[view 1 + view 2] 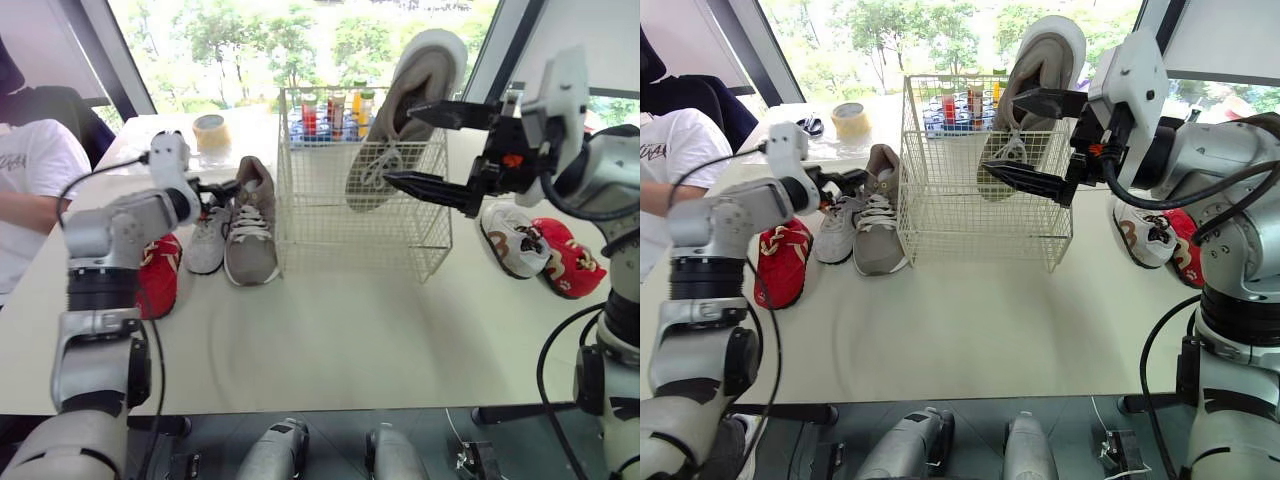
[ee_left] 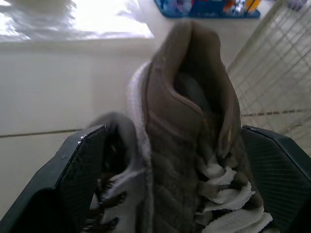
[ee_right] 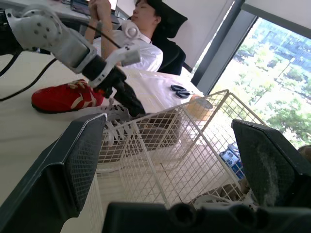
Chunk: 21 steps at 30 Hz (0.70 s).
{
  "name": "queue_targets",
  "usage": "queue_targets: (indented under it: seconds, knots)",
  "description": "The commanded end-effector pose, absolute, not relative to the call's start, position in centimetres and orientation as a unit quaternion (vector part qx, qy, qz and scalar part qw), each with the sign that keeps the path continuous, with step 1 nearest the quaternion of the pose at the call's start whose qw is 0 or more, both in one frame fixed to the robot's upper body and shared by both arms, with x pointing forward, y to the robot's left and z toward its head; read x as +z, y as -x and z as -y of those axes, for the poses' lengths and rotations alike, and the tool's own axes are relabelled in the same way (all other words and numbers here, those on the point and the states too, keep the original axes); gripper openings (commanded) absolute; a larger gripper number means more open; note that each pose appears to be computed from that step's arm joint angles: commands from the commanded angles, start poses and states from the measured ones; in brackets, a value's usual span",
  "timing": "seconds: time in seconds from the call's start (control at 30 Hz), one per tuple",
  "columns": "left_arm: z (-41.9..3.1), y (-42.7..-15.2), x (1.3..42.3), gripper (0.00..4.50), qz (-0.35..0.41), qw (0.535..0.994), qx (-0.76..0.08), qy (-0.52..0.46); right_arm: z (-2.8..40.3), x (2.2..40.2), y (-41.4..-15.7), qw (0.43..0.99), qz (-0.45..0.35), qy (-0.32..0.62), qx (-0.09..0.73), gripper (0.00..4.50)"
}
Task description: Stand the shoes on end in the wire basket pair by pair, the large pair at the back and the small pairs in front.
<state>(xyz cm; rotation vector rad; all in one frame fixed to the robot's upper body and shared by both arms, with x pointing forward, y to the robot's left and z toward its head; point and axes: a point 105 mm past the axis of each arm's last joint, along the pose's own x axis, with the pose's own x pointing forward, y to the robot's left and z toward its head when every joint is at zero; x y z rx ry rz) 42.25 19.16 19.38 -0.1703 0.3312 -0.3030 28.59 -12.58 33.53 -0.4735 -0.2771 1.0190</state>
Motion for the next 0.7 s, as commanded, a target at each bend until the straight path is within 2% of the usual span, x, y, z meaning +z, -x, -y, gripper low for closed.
queue_targets:
  seconds: [0.03, 0.3, 0.4, 0.57, 0.63, 0.7]
  knots:
    - [-18.4, -42.6, 20.7, 4.5, -0.147, 0.972, -0.171, 0.067, 12.8, 34.8, -27.7, 0.838, 0.157, 0.236, 0.466, 4.46]
    - [-17.2, -43.3, 18.7, 4.5, -0.187, 0.965, -0.179, 0.044, 12.9, 34.8, -27.9, 0.845, 0.163, 0.237, 0.451, 4.46]
    - [-17.4, -43.6, 17.7, 3.64, -0.202, 0.964, -0.167, 0.045, 12.9, 34.7, -28.0, 0.845, 0.163, 0.239, 0.449, 4.5]
    - [-17.5, -44.1, 17.5, 1.29, -0.203, 0.963, -0.167, 0.061, 13.0, 34.6, -28.3, 0.846, 0.163, 0.246, 0.445, 4.5]
    - [-17.8, -44.3, 18.7, 0.74, -0.185, 0.966, -0.165, 0.073, 13.0, 34.6, -28.4, 0.846, 0.164, 0.246, 0.444, 4.5]
    - [-18.3, -44.3, 20.9, 0.62, -0.152, 0.97, -0.163, 0.093, 13.0, 34.5, -28.5, 0.846, 0.164, 0.247, 0.444, 4.5]
